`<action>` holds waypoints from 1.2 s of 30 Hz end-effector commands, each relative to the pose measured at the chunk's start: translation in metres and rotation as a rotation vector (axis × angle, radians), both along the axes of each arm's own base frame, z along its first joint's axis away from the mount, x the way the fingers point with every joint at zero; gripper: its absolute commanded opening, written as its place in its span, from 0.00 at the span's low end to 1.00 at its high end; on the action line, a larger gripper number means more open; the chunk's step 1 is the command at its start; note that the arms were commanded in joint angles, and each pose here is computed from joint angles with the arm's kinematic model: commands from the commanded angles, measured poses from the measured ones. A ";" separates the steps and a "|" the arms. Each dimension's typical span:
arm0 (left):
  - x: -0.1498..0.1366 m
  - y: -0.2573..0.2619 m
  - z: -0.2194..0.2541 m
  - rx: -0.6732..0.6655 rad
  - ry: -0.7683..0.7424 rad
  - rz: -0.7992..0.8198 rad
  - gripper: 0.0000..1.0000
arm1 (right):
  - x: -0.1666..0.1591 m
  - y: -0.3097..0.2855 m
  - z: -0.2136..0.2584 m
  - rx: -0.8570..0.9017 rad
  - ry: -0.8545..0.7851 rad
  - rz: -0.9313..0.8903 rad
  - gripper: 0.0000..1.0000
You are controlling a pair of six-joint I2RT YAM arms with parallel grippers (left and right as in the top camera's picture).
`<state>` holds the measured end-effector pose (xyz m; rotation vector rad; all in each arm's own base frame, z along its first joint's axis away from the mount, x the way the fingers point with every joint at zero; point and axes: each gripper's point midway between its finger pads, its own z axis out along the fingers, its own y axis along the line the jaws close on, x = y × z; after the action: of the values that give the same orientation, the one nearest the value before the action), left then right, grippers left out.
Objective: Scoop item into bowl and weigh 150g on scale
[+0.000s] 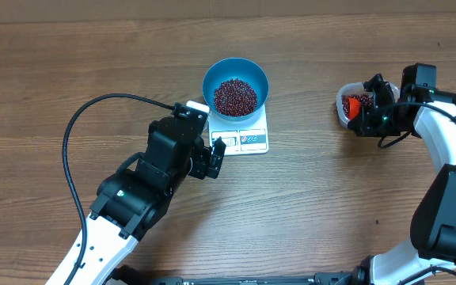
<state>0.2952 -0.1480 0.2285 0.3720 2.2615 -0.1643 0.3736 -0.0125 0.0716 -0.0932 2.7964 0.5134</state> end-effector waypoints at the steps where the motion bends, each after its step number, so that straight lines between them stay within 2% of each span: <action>1: 0.001 0.000 -0.002 0.009 0.001 0.006 0.99 | -0.009 0.018 -0.009 0.072 0.039 0.028 0.04; 13: 0.001 0.000 -0.002 0.009 0.001 0.006 1.00 | -0.003 0.004 -0.004 0.117 0.000 -0.018 0.04; 27: 0.001 0.000 -0.002 0.009 0.001 0.006 0.99 | 0.003 -0.008 0.013 0.271 -0.064 -0.074 0.04; 36: 0.001 0.000 -0.002 0.009 0.001 0.006 1.00 | 0.001 -0.008 0.013 0.276 -0.056 -0.080 0.03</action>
<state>0.2952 -0.1480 0.2285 0.3720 2.2615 -0.1643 0.3759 -0.0266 0.0827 0.0606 2.6560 0.7919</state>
